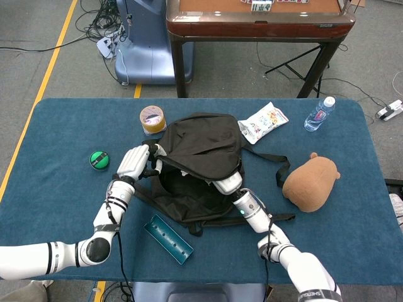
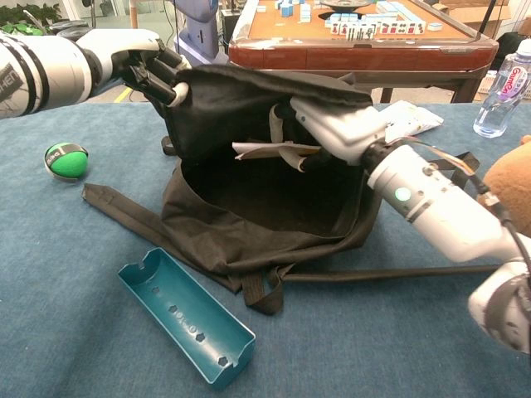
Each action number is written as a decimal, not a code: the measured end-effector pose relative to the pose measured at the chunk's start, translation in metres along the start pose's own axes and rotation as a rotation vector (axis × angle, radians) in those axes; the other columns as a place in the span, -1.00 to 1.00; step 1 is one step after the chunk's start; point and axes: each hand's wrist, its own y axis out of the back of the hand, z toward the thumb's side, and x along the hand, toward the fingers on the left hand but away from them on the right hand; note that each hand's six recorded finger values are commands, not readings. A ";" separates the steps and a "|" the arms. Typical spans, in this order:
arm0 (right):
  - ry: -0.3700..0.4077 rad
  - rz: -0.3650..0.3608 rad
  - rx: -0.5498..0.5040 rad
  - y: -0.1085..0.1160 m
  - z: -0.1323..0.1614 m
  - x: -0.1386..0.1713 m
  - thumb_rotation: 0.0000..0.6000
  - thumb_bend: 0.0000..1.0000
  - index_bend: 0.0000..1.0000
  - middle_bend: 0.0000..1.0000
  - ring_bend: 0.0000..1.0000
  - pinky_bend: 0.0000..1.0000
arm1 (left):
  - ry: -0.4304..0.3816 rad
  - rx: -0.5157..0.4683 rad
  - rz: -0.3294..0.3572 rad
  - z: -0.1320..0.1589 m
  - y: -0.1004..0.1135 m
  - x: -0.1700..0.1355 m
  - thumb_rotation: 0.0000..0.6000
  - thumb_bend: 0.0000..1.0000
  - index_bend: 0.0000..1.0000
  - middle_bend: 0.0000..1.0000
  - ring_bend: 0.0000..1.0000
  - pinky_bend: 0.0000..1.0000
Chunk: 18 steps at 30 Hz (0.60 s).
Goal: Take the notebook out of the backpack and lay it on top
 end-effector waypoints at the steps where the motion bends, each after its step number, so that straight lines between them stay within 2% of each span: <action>1: 0.008 -0.010 -0.008 0.003 0.000 0.002 1.00 0.06 0.62 0.23 0.07 0.12 | 0.001 0.001 0.001 0.000 0.000 0.000 1.00 0.23 0.15 0.10 0.00 -0.26; 11: 0.075 -0.045 -0.126 0.042 0.005 0.028 1.00 0.06 0.62 0.24 0.09 0.14 | 0.004 0.004 0.007 0.000 0.003 -0.002 1.00 0.23 0.15 0.10 0.00 -0.26; 18: 0.094 -0.037 -0.184 0.091 0.006 0.052 1.00 0.06 0.62 0.25 0.11 0.16 | 0.017 0.014 0.006 -0.005 0.003 -0.003 1.00 0.23 0.15 0.10 0.00 -0.26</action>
